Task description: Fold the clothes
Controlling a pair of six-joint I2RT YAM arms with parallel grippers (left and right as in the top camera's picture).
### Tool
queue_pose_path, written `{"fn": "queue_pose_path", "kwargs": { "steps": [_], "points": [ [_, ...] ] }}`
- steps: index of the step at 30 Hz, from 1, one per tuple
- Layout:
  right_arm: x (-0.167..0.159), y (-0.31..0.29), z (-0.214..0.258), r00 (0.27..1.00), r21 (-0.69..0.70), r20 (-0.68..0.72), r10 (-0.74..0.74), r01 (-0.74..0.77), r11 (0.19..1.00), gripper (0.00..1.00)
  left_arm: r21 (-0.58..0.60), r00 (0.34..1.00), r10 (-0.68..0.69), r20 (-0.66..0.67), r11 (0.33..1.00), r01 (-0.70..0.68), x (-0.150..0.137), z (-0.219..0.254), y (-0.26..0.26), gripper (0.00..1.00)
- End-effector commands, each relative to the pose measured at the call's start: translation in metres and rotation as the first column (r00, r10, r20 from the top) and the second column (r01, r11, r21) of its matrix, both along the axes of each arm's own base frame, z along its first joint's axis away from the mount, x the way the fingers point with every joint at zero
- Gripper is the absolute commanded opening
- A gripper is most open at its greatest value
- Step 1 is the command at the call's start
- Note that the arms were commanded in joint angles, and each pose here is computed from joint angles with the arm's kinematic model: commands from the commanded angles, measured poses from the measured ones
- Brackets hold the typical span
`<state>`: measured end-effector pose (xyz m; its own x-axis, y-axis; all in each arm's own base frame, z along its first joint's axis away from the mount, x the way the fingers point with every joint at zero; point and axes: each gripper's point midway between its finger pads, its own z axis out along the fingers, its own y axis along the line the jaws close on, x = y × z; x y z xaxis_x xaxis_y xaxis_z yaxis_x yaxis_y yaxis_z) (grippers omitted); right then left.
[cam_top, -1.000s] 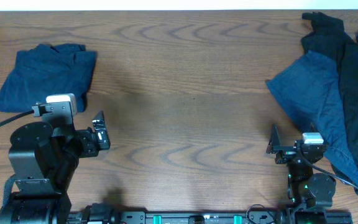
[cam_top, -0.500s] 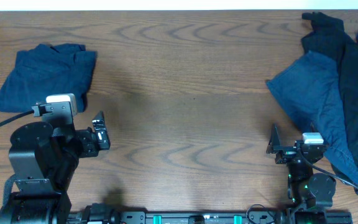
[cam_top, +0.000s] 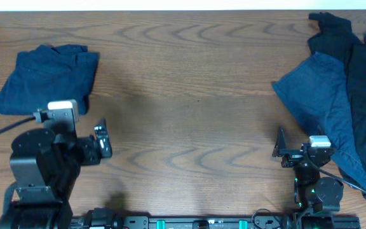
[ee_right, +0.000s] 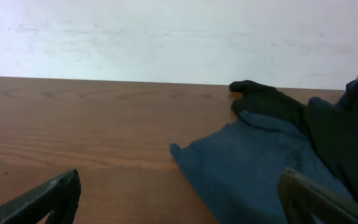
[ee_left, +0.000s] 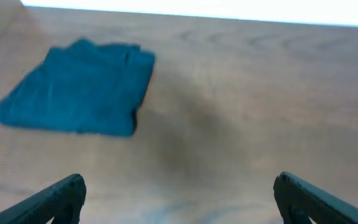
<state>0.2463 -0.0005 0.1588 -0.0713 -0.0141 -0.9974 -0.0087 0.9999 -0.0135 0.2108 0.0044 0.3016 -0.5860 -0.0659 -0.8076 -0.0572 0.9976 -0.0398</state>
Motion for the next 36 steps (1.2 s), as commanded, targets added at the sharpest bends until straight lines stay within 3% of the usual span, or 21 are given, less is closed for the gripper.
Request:
{"fn": "queue_pose_path", "kwargs": {
  "steps": [1,7,15,21,28,36],
  "points": [
    [0.000,0.000,-0.001,1.000,-0.015,0.001,0.003,-0.003,1.000,0.99,0.029,1.000,0.009,-0.020,1.000,-0.008,-0.016,-0.011,0.004,0.98],
    [0.000,0.000,-0.001,1.000,-0.015,0.001,0.003,-0.003,1.000,0.99,0.030,1.000,0.010,-0.014,1.000,-0.009,-0.031,-0.075,0.004,0.98],
    [0.000,0.000,-0.001,1.000,-0.015,0.001,0.003,-0.003,1.000,0.99,-0.012,0.980,0.029,0.197,1.000,-0.027,-0.009,-0.137,0.003,0.98],
    [0.000,0.000,-0.001,1.000,-0.015,0.001,0.003,-0.003,1.000,0.99,-0.016,0.933,0.027,0.359,1.000,-0.023,0.014,-0.145,0.003,0.98],
    [0.000,0.000,-0.001,1.000,-0.015,0.001,0.003,-0.003,1.000,0.99,0.003,0.827,0.006,0.562,1.000,-0.009,0.036,-0.136,0.001,0.98],
    [0.000,0.000,-0.001,1.000,-0.015,0.001,0.003,-0.003,1.000,0.99,-0.022,0.888,0.018,0.459,1.000,-0.008,0.033,-0.164,0.000,0.98]
  ]
}}
